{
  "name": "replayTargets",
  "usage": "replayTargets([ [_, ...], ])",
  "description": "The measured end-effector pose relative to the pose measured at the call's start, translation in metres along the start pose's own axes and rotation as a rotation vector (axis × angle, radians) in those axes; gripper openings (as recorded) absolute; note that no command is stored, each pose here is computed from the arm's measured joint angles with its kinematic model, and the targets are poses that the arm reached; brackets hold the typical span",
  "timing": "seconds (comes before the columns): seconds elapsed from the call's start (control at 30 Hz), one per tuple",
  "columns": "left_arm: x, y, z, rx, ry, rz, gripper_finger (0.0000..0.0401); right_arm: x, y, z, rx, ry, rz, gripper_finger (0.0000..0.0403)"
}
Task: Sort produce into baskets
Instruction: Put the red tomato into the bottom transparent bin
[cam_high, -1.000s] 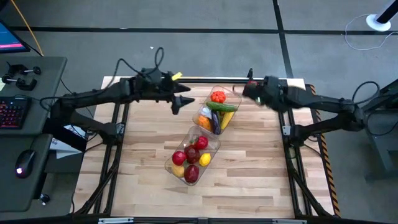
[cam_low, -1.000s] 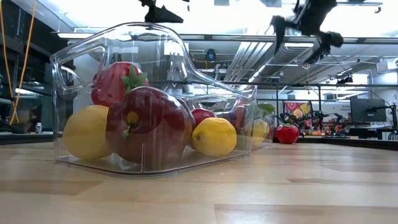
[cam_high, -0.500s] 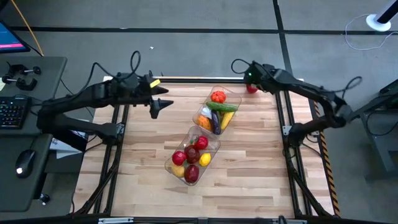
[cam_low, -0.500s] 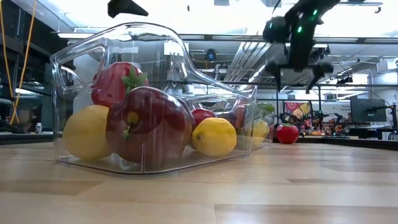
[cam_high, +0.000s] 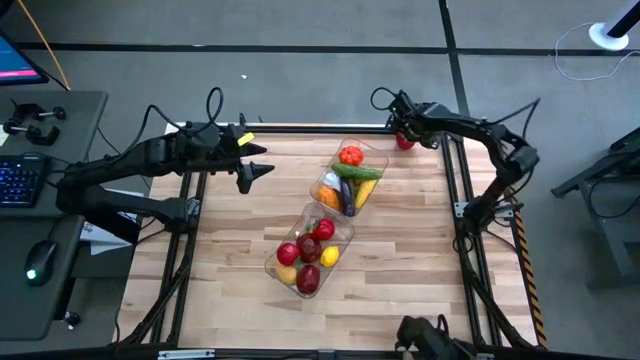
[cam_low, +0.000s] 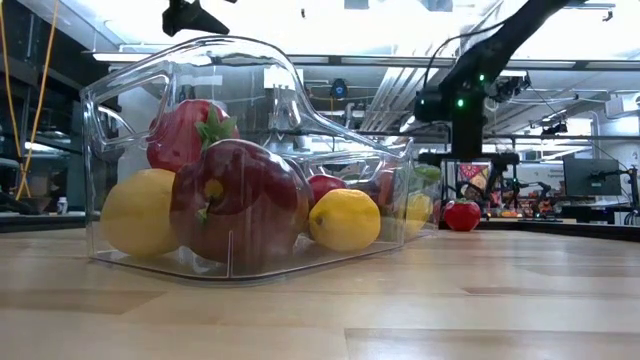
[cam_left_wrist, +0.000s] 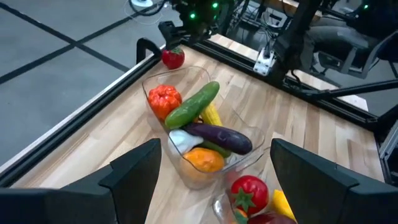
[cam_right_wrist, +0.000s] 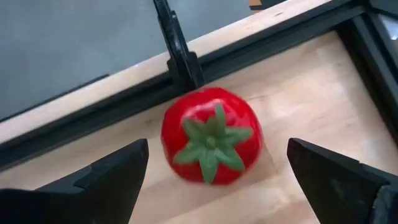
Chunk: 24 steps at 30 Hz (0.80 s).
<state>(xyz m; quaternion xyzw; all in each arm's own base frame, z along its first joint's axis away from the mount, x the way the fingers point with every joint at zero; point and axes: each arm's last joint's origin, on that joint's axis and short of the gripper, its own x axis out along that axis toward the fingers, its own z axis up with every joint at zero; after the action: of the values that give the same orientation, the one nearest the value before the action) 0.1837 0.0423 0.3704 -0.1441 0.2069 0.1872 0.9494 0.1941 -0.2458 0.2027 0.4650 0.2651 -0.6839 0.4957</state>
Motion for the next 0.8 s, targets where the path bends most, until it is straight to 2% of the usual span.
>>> replayTargets([
  [0.13,0.0,0.001,0.0,-0.001,-0.007,0.022,0.0292,0.017,0.002,0.003,0.005,0.007,-0.021,0.0376],
  [0.53,0.0,0.003,0.005,-0.092,-0.086,0.136,0.0292,0.056,0.004,0.003,-0.087,0.056,-0.07,0.0376],
  [0.8,0.0,0.004,0.005,-0.122,-0.092,0.148,0.0292,0.066,0.006,0.0,-0.199,0.07,-0.074,0.0376],
])
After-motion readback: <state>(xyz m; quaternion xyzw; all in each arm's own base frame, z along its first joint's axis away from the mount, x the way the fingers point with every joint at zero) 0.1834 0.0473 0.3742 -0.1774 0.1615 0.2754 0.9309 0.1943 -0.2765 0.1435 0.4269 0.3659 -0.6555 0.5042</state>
